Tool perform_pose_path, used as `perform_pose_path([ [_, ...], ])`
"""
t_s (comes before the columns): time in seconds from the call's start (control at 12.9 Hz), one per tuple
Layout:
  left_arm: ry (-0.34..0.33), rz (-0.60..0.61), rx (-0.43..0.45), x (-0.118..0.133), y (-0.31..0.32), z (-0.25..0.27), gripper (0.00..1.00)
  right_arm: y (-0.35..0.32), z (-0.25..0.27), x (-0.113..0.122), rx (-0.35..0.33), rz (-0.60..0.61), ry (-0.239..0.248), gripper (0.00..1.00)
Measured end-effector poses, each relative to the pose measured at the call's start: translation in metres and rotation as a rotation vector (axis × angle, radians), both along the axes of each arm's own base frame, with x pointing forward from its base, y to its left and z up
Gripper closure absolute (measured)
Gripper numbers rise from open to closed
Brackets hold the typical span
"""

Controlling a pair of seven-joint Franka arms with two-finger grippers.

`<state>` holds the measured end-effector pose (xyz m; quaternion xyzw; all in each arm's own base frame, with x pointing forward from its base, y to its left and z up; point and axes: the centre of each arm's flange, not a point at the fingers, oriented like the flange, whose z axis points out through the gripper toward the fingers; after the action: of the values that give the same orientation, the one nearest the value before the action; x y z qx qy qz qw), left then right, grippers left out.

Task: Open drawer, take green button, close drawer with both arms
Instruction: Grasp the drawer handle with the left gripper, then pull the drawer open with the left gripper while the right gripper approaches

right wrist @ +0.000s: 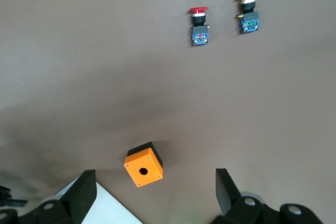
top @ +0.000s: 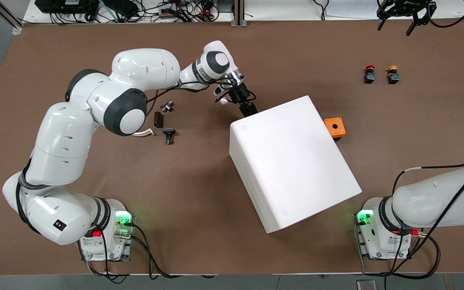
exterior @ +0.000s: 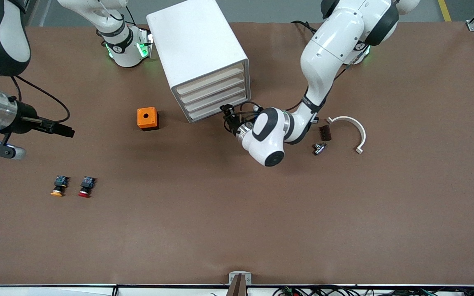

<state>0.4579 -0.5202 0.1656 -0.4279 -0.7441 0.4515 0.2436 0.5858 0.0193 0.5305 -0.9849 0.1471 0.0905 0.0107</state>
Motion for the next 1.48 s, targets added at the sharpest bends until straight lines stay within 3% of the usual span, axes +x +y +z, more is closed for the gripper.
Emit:
perform_pose_path([
  [0.23, 0.039, -0.033, 0.026, -0.02, -0.013, 0.0, 0.5, 0.005, 0.0, 0.0, -0.006, -0.028, 0.002, 0.0],
  [0.39, 0.048, -0.044, 0.034, -0.028, -0.018, -0.004, 0.56, 0.007, 0.0, 0.0, -0.008, -0.039, 0.002, 0.0],
  [0.62, 0.057, -0.058, 0.035, -0.035, -0.022, -0.011, 0.87, 0.025, 0.0, -0.001, -0.017, -0.068, 0.003, 0.0],
  [0.93, 0.051, -0.049, 0.035, -0.028, -0.018, -0.009, 0.87, 0.05, -0.002, -0.001, -0.027, -0.105, -0.014, 0.0],
  [1.09, 0.031, -0.004, 0.026, 0.002, 0.003, -0.005, 0.87, 0.066, -0.004, 0.001, -0.031, -0.133, -0.035, 0.0],
  [1.32, -0.043, 0.088, -0.024, 0.073, 0.061, 0.006, 0.87, 0.117, -0.018, -0.001, -0.036, -0.197, -0.079, 0.0],
  [1.48, -0.083, 0.125, -0.065, 0.103, 0.091, 0.012, 0.87, 0.158, -0.036, -0.005, -0.039, -0.246, -0.098, 0.0],
])
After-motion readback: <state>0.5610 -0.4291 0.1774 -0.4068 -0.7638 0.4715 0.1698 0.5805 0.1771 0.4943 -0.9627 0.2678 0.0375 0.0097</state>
